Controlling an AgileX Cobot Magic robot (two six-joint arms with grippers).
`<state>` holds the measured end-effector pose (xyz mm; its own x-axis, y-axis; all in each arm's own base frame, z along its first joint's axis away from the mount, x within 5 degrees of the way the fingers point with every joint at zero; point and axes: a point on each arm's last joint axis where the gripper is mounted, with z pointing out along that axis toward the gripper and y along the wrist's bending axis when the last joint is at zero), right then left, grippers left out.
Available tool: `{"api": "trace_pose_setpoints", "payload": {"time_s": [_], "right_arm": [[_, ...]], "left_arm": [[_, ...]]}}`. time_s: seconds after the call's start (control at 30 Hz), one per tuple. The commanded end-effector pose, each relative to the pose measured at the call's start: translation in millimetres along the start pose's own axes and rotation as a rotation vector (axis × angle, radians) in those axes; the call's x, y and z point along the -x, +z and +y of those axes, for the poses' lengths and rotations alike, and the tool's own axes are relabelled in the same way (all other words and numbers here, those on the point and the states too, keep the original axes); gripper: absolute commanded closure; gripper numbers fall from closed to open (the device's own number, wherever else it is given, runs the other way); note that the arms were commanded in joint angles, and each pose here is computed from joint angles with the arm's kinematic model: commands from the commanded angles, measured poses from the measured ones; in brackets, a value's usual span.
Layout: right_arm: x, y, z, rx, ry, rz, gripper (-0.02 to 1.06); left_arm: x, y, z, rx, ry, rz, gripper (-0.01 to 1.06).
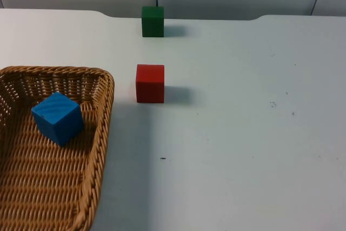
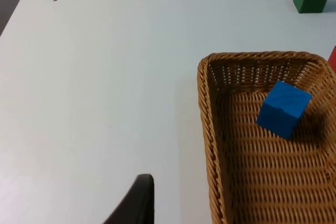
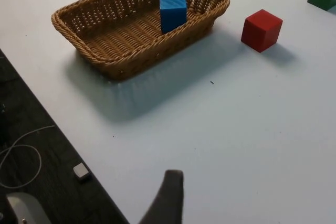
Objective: Pick up the basket with the left hand and place the blue cube into the basket with the right hand.
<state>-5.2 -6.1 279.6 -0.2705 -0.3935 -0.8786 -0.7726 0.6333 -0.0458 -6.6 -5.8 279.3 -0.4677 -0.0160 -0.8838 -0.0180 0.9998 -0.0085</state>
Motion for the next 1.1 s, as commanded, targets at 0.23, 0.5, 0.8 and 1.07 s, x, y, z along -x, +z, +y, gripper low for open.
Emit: {"api": "trace_pose_setpoints", "payload": {"time_s": [0.23,0.5,0.8,1.07], "right_arm": [[0.0,1.1,0.0,-0.001,0.020,-0.016,0.00],[-0.1,1.1,-2.5,-0.028,0.097,-0.016,0.00],[-0.1,1.1,-2.6,-0.029,0.096,-0.016,0.00],[-0.1,1.1,-2.2,-0.025,0.066,-0.016,0.00]], "left_arm": [[0.0,0.2,-0.3,-0.006,-0.001,-0.011,0.00],[0.0,0.2,-0.3,-0.006,-0.001,-0.011,0.00],[0.0,0.2,-0.3,-0.006,-0.001,-0.011,0.00],[0.0,0.2,-0.3,-0.006,0.001,-0.011,0.00]]}}
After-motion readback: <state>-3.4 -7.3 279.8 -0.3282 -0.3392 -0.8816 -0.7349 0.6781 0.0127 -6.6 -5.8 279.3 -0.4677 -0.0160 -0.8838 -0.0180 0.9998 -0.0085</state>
